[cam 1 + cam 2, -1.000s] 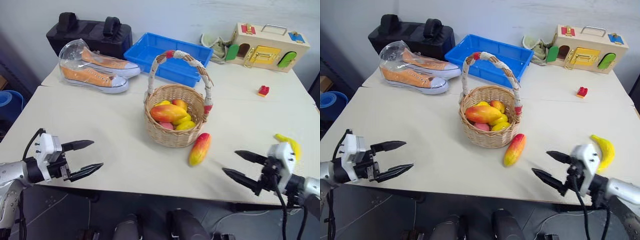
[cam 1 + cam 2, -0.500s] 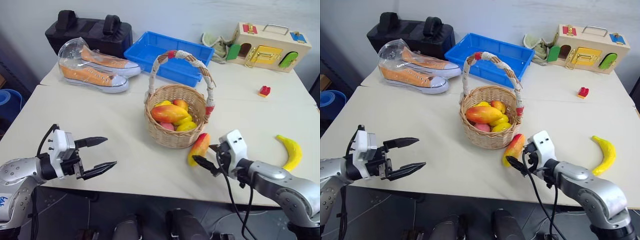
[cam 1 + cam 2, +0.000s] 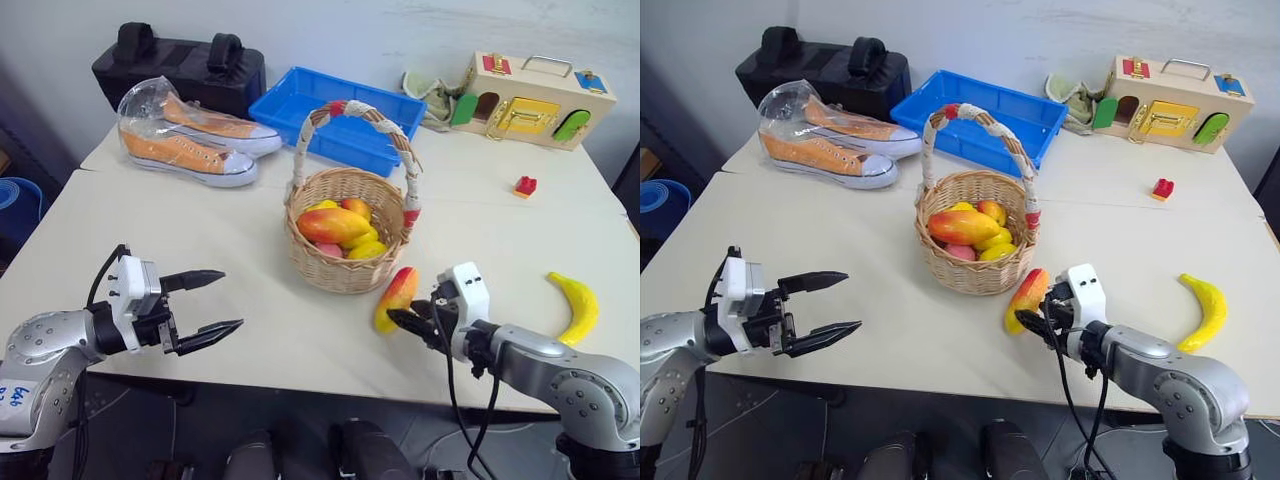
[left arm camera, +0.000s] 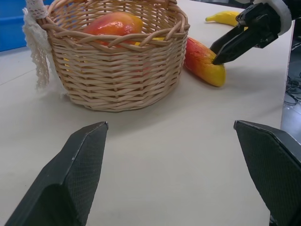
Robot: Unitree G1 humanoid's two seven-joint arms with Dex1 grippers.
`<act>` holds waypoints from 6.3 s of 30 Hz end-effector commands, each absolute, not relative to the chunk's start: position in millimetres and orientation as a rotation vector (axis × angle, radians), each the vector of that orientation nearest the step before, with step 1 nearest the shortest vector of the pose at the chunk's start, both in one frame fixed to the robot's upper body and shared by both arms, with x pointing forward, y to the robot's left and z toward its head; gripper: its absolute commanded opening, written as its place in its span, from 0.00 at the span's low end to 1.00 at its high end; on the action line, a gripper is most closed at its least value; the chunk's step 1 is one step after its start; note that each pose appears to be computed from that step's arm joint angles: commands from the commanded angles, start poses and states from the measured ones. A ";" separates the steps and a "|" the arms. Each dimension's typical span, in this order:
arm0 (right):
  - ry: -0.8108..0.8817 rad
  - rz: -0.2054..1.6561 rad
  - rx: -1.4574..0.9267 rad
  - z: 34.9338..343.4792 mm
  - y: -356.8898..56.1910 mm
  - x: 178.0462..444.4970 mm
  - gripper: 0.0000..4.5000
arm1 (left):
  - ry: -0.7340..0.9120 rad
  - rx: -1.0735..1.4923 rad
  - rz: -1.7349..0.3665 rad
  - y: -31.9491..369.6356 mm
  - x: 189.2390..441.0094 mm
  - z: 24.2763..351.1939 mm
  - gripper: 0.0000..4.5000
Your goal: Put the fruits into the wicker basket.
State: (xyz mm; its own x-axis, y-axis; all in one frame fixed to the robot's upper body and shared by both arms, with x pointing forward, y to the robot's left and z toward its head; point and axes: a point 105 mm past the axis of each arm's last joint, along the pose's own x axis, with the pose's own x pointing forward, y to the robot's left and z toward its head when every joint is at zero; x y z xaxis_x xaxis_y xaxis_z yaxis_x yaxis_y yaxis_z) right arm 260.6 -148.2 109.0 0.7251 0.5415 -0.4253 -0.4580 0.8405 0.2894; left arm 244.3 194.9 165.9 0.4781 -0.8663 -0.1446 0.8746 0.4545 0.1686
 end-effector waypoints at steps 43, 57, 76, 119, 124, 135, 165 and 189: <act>-0.122 0.865 0.184 260.0 -71.4 295.4 1.00 | -0.106 0.145 -1.031 187.3 254.6 200.1 1.00; -0.109 0.584 -0.068 205.8 -207.3 226.3 1.00 | -0.096 0.138 -1.133 177.6 273.6 200.1 1.00; 0.031 -0.086 -0.185 139.2 -363.3 161.1 1.00 | -0.038 0.156 -1.171 183.6 273.4 186.8 1.00; 0.260 1.024 -0.256 224.8 -144.5 260.8 0.13 | -0.094 0.095 -1.094 180.4 258.8 193.5 1.00; 0.076 0.946 -0.243 257.5 -81.1 295.3 0.13 | -0.128 0.068 -1.042 183.0 259.9 198.0 1.00; -0.160 0.572 -0.344 276.7 -39.9 351.3 0.13 | -0.155 0.047 -0.948 185.8 254.8 196.1 1.00; -0.122 0.798 -0.235 280.0 -42.4 325.2 0.99 | -0.172 0.062 -0.943 185.8 253.6 206.3 1.00; -0.251 0.392 -0.156 154.0 -221.1 241.2 0.99 | -0.104 0.174 -1.020 208.2 265.1 211.8 1.00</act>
State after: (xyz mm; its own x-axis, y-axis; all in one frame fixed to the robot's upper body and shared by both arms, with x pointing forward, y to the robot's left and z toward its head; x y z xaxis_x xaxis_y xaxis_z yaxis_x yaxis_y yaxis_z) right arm 239.9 -223.8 138.7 0.9116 0.3851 0.1438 -0.3618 0.9177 -0.1637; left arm 266.4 204.9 203.6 0.5168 -0.8561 -0.0077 0.8462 0.5094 0.1561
